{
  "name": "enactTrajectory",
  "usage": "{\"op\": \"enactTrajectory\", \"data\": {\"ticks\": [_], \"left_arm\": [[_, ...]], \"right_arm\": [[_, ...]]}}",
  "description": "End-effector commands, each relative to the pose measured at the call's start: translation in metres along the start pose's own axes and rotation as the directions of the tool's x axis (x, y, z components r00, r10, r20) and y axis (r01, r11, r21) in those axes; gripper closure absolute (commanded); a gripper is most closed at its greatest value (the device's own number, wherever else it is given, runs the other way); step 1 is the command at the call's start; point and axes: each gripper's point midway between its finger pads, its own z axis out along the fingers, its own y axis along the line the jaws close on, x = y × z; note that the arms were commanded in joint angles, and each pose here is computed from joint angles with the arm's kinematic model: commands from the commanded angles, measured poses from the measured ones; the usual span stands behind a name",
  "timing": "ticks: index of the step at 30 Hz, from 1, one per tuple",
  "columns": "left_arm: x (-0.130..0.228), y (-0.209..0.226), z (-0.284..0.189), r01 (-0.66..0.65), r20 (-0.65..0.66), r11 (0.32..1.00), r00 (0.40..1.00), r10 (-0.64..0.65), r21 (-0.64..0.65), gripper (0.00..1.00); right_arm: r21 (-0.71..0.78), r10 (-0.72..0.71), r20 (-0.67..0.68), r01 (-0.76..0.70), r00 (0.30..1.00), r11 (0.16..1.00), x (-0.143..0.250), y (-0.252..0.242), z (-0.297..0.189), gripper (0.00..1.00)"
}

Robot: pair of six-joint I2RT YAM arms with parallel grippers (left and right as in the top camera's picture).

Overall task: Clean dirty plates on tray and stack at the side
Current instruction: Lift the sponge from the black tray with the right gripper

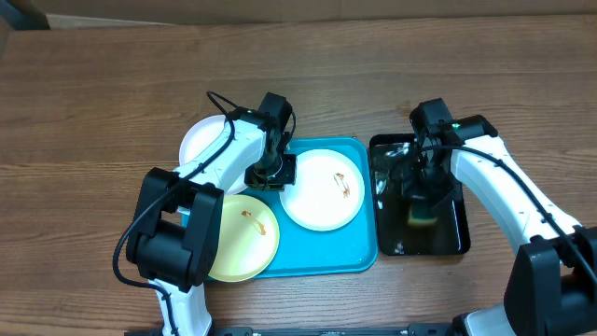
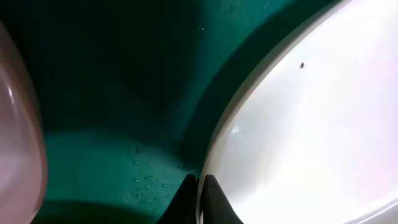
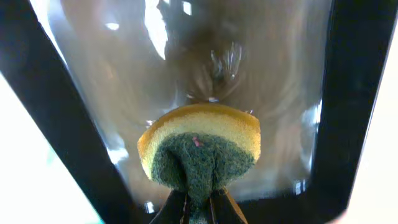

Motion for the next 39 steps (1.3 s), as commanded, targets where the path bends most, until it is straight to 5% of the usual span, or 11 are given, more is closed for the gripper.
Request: {"op": "enactTrajectory", "data": {"ticks": [1, 11, 20, 32, 39], "left_arm": [[0.003, 0.002, 0.004, 0.014, -0.024, 1.0, 1.0, -0.014, 0.0, 0.96], [0.004, 0.002, 0.004, 0.015, -0.029, 1.0, 0.999, -0.016, -0.003, 0.96], [0.002, 0.002, 0.004, 0.014, -0.022, 1.0, 1.0, -0.014, -0.004, 0.95], [0.002, 0.01, 0.004, 0.014, -0.017, 0.999, 1.0, -0.015, -0.048, 0.96], [-0.003, 0.025, 0.002, 0.014, 0.015, 0.991, 1.0, -0.012, -0.134, 0.96]], "right_arm": [[-0.022, 0.015, 0.005, -0.015, 1.0, 1.0, 0.002, 0.002, -0.008, 0.96], [0.004, 0.018, -0.111, -0.017, 0.994, 1.0, 0.031, -0.005, -0.01, 0.96], [-0.002, 0.014, 0.039, -0.014, 0.999, 1.0, -0.005, -0.001, -0.009, 0.96], [-0.02, 0.003, 0.023, -0.003, 1.0, 1.0, -0.001, 0.002, -0.009, 0.96], [-0.193, -0.13, 0.115, 0.151, 0.985, 0.97, -0.022, 0.038, -0.014, 0.96]]}}
